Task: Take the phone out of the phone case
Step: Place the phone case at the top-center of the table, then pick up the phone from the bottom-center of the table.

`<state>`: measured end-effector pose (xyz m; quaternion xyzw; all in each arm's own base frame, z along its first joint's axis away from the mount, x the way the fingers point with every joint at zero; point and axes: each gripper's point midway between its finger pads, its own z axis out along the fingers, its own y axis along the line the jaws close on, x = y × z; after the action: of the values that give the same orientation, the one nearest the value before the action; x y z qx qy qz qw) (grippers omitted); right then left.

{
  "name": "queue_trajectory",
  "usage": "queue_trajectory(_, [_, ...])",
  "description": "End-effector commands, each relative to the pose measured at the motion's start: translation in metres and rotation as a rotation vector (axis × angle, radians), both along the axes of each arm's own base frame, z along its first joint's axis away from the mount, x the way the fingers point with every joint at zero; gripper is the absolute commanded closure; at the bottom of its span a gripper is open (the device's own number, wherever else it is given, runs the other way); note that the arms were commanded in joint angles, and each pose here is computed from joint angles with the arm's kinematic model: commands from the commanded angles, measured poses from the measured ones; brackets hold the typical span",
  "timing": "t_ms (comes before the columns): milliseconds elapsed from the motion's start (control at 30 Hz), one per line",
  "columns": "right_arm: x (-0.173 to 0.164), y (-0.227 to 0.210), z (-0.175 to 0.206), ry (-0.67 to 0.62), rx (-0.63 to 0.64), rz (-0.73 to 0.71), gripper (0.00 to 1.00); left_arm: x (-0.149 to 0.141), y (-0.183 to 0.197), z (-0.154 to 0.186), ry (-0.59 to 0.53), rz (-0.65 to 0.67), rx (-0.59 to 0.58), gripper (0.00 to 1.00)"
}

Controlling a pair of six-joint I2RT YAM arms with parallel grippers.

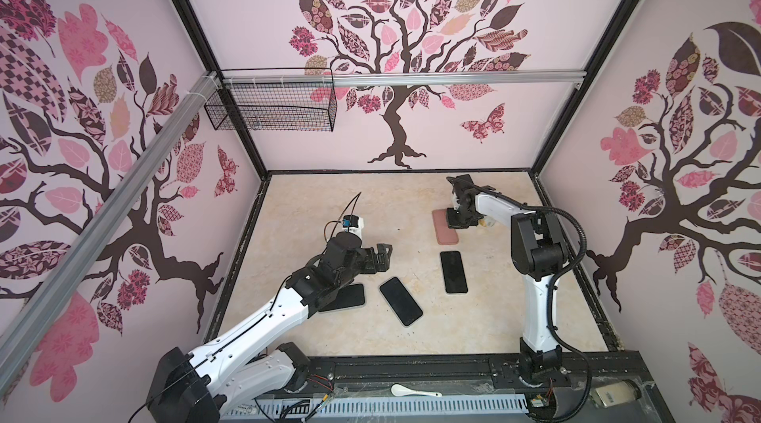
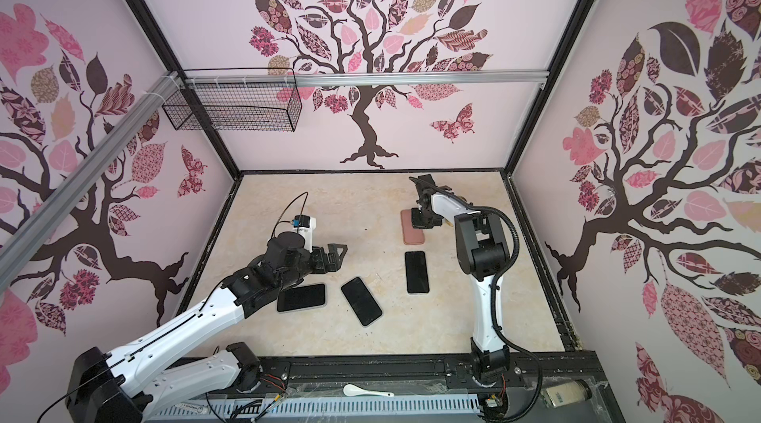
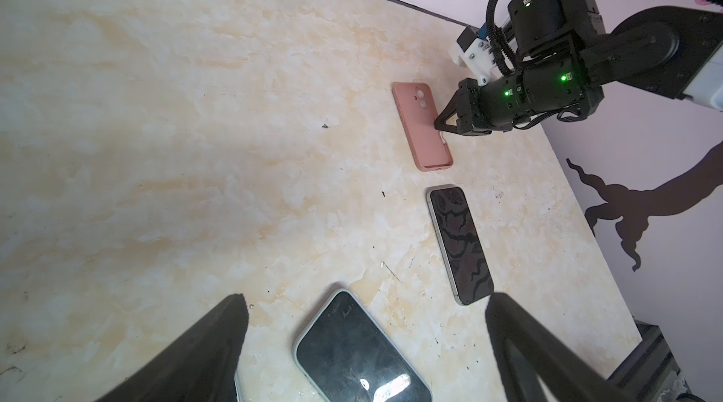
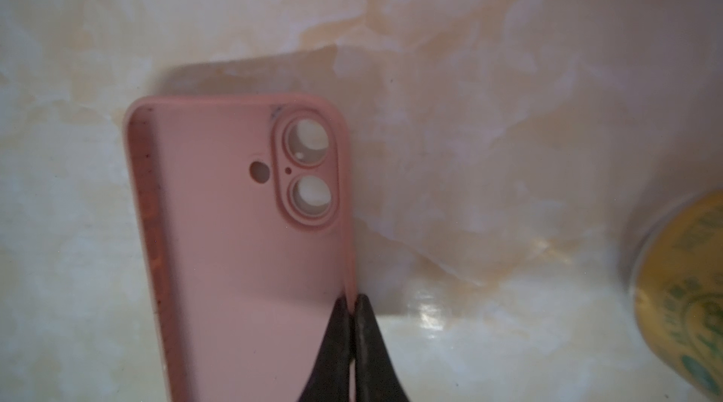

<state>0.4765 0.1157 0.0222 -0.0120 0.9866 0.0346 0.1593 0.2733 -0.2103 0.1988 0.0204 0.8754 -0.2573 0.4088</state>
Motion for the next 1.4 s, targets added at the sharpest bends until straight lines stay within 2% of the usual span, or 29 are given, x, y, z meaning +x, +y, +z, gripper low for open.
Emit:
queue_trajectory(0, [-0.005, -0.005, -0.014, 0.057, -0.018, -0.018, 0.85, -0.002, -0.001, 0.006, -0.01, -0.006, -0.021, 0.02])
queue_trajectory(200, [0.002, 0.0, 0.007, 0.019, 0.012, -0.017, 0.69, -0.003, 0.002, 0.009, -0.016, 0.006, -0.03, 0.02])
queue_trajectory(333, [0.005, 0.005, 0.044, -0.034, 0.045, -0.016, 0.58, -0.009, 0.004, 0.005, 0.007, -0.018, 0.009, 0.02])
queue_trajectory(467, [-0.005, 0.02, 0.084, -0.113, 0.111, -0.018, 0.42, -0.019, 0.0, 0.003, 0.027, -0.083, 0.013, 0.02])
queue_trajectory(633, [-0.057, 0.061, 0.105, -0.166, 0.147, 0.052, 0.31, -0.037, 0.008, -0.013, 0.117, -0.09, 0.028, 0.02])
queue_trajectory(800, [-0.123, 0.105, 0.109, -0.192, 0.144, 0.17, 0.24, -0.059, 0.015, -0.036, 0.214, -0.07, -0.03, 0.02])
queue_trajectory(1000, [-0.19, 0.138, 0.104, -0.186, 0.17, 0.264, 0.2, -0.08, 0.035, -0.057, 0.27, 0.01, -0.094, 0.02])
queue_trajectory(1167, [-0.217, 0.16, 0.093, -0.15, 0.178, 0.319, 0.16, -0.086, 0.053, -0.068, 0.29, 0.101, -0.138, 0.02])
queue_trajectory(1367, [-0.239, 0.194, 0.066, -0.09, 0.101, 0.415, 0.07, -0.084, 0.072, -0.071, 0.318, 0.159, -0.213, 0.02])
